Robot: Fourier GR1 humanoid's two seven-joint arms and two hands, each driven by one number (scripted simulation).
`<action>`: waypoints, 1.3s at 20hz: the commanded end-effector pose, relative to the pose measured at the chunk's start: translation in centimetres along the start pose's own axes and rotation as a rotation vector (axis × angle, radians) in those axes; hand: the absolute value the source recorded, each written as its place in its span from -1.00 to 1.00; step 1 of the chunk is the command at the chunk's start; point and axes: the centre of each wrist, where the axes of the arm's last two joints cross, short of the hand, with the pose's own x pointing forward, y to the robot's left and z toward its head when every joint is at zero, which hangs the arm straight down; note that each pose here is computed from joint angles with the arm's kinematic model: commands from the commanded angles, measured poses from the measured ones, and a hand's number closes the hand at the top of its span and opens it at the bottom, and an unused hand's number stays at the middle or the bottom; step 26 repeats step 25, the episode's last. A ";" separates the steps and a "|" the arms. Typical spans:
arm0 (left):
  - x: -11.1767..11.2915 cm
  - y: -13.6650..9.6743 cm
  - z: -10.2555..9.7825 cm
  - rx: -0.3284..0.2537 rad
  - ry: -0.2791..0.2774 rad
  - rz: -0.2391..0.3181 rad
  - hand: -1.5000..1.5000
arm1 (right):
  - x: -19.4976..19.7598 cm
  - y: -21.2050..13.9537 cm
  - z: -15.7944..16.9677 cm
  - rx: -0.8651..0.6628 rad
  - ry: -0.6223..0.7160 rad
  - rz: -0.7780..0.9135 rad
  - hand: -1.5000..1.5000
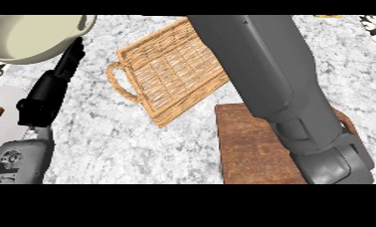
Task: Pick the bell pepper from the cutting board and place it in the basket
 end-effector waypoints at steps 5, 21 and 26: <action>-0.3 0.0 1.0 0.011 0.004 0.017 0.00 | 1.4 -0.6 0.5 0.102 0.142 -0.079 -1.00; -1.8 1.1 1.7 0.044 0.049 0.014 0.00 | -4.7 -7.1 -1.7 -0.458 0.221 -0.726 -1.00; -1.6 2.4 2.4 0.056 0.057 -0.012 0.00 | -8.2 -8.0 -1.3 -0.535 0.256 -0.757 -1.00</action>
